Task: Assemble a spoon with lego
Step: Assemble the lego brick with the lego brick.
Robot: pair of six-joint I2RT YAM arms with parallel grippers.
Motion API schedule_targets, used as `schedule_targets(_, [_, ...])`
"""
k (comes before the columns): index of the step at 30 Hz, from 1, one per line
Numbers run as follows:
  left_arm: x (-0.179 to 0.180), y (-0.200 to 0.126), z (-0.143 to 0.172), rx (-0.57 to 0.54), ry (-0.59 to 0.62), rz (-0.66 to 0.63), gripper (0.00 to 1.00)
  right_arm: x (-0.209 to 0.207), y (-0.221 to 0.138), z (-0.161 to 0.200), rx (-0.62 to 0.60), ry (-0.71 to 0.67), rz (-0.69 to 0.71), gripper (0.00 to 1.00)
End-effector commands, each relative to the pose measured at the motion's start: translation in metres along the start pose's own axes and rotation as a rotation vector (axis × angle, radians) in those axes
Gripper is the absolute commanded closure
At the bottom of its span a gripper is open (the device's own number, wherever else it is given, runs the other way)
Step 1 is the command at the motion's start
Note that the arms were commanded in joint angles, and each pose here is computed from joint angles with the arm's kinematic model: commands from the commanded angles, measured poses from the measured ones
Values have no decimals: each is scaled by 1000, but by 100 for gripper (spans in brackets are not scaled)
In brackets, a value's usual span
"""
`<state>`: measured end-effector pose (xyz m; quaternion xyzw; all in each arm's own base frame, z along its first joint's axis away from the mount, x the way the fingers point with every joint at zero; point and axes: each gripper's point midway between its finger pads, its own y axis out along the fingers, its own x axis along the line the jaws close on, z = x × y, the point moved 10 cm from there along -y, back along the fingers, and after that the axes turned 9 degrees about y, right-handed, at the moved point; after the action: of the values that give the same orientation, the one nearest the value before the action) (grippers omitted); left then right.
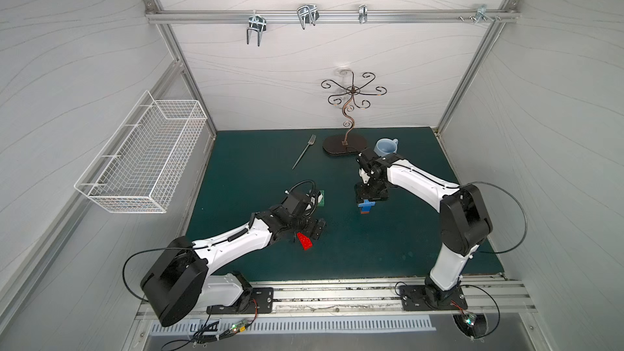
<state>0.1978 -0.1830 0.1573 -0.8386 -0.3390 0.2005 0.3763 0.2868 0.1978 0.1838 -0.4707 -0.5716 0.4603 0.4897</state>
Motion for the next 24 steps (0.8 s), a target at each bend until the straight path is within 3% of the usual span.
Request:
schedule_targets(1, [-1,-4,-5,-32,4,-6,3,1,18,13,74,-11,17,39])
schedule_targets(12, [-1,-3,-4,-30,4,-5,3,7,3,8,50,3,-20,39])
schedule_targets(24, [-1,-4,-4,-33,7,-5,3,4,-11,5,12,8,28,38])
